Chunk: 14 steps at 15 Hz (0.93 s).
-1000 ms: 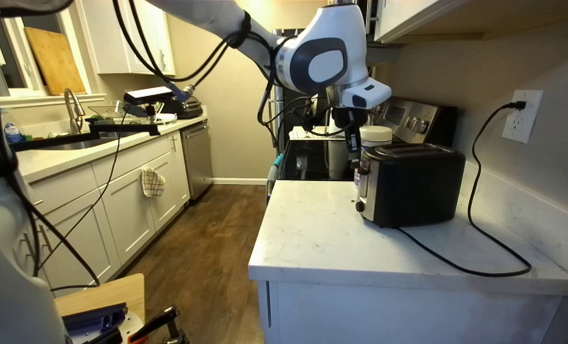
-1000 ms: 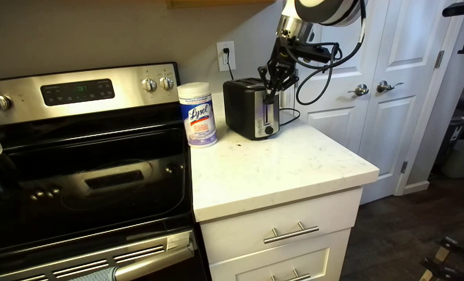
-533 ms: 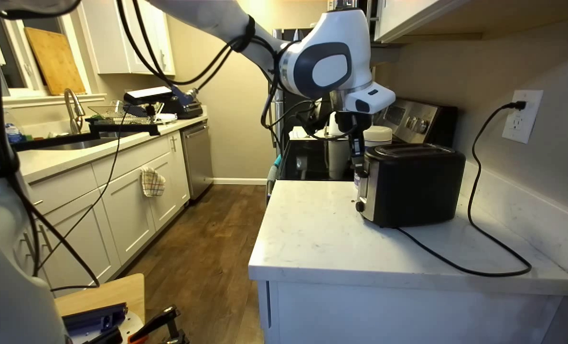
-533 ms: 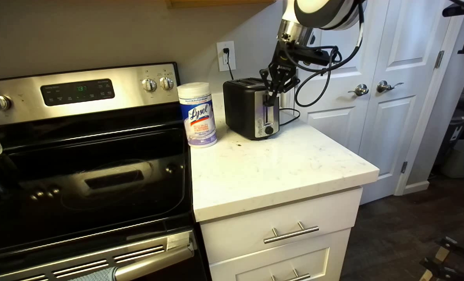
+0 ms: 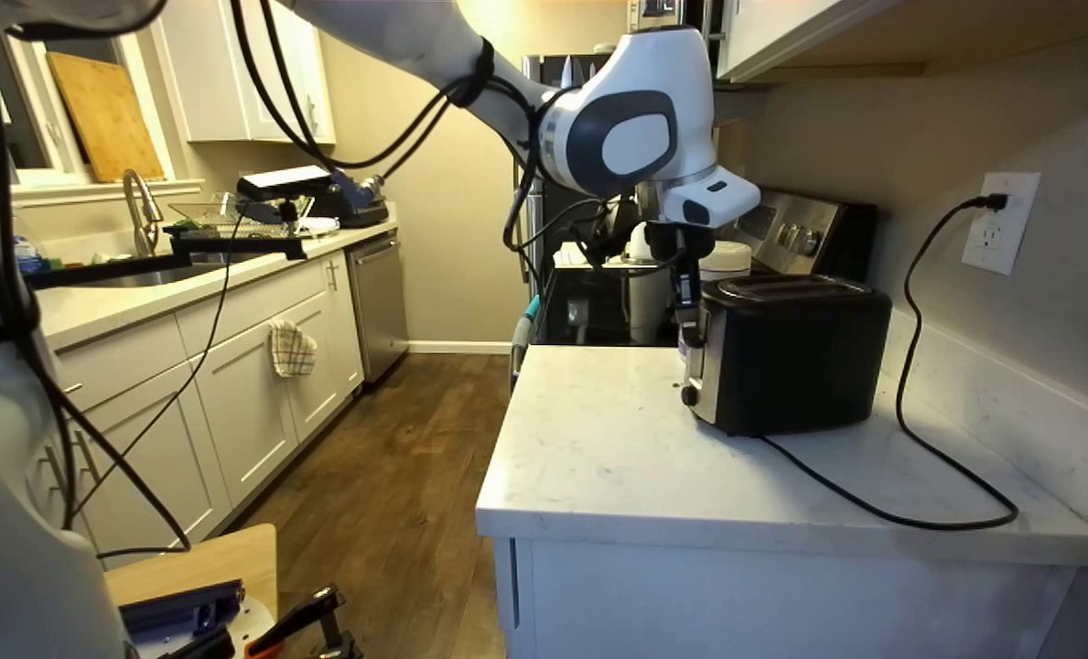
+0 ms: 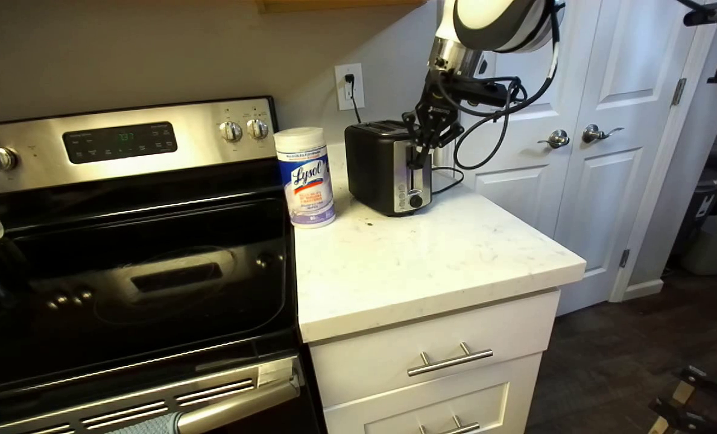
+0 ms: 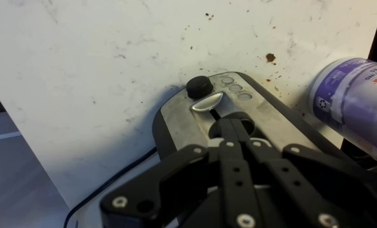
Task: Push the toaster lever down
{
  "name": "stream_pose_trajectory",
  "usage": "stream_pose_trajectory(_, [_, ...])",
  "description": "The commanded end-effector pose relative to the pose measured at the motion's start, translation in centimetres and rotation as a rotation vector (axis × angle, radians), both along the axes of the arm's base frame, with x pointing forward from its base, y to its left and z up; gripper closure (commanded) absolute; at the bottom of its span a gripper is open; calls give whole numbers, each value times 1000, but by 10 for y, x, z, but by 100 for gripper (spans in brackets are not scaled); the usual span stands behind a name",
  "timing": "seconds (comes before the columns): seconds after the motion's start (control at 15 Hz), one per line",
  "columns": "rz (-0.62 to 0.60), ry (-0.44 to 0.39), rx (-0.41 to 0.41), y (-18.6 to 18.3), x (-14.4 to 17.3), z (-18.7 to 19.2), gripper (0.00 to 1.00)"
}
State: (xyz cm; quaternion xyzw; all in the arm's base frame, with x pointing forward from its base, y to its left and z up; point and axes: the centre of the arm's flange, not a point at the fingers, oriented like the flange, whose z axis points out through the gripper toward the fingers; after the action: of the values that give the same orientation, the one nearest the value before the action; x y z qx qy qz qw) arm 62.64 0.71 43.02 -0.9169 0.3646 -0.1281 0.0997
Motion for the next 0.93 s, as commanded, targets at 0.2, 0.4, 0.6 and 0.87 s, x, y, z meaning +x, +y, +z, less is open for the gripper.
stream_pose_trajectory(0.2, [-31,25,-5,5,1,-50,100])
stream_pose_trajectory(0.4, [-33,57,0,9,-3,-83,100])
stream_pose_trajectory(0.6, [-35,62,4,12,-6,-91,100])
stream_pose_trajectory(0.87, [-52,28,13,4,-4,-68,100])
